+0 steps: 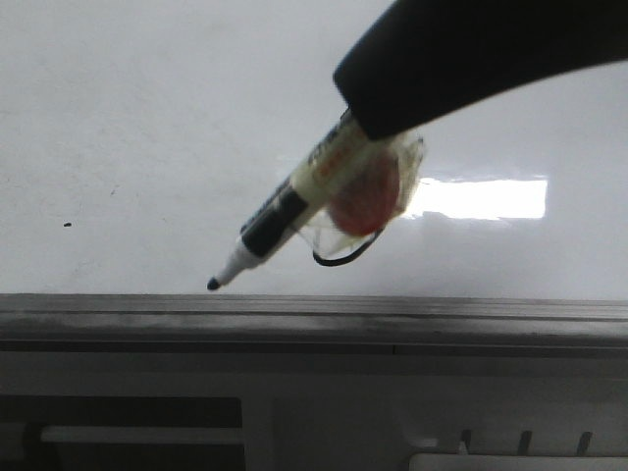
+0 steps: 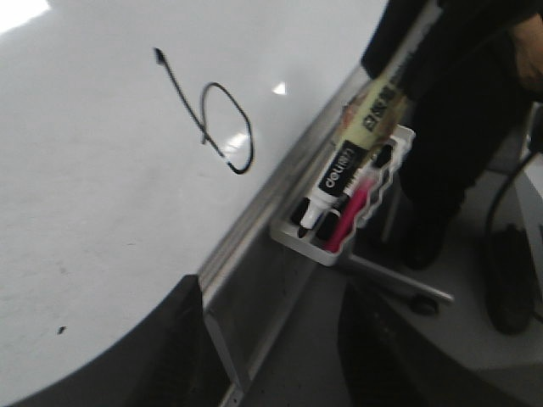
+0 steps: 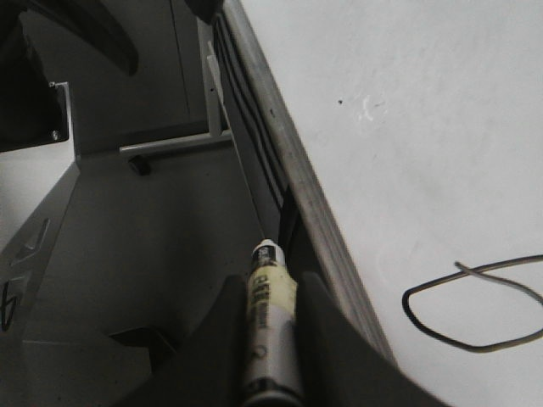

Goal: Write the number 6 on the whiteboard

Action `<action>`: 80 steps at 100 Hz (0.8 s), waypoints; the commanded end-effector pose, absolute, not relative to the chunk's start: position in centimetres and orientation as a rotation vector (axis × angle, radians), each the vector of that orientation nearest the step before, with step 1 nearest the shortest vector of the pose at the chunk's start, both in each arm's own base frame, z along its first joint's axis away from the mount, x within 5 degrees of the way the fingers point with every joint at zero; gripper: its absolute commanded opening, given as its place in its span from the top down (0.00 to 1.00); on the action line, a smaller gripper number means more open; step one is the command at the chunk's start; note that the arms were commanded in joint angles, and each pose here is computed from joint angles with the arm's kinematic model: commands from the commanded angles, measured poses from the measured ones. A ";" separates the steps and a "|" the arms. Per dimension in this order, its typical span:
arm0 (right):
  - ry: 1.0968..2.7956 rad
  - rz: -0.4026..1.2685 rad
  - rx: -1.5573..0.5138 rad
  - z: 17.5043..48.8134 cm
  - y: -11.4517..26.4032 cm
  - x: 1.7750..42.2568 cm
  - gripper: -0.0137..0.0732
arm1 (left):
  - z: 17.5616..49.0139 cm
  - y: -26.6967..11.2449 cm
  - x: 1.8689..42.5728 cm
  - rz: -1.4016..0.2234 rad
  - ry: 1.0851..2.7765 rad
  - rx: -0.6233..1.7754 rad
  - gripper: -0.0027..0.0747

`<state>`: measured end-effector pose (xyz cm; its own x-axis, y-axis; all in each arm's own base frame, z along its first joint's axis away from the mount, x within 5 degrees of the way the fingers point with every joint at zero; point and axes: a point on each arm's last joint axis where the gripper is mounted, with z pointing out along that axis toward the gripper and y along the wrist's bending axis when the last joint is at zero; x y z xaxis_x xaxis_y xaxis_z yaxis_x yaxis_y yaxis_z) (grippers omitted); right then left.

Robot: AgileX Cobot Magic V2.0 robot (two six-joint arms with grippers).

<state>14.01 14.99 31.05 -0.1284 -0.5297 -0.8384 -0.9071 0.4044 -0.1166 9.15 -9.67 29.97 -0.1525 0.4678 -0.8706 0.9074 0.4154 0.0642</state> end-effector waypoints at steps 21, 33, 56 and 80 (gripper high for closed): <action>1.750 0.550 -1.218 32.3 15.2 14.2 0.92 | 32.0 -14.7 12.1 -0.779 1.680 1.378 0.51; 1.752 0.553 -1.223 32.3 15.2 14.1 0.92 | 32.0 -17.1 12.9 -0.824 1.673 1.461 0.51; 1.755 0.557 -1.229 32.2 15.2 14.1 0.92 | 31.8 -19.1 14.0 -0.853 1.665 1.544 0.51; 1.751 0.554 -1.233 32.2 15.2 14.1 0.92 | 31.3 -19.0 14.0 -0.780 1.595 1.702 0.43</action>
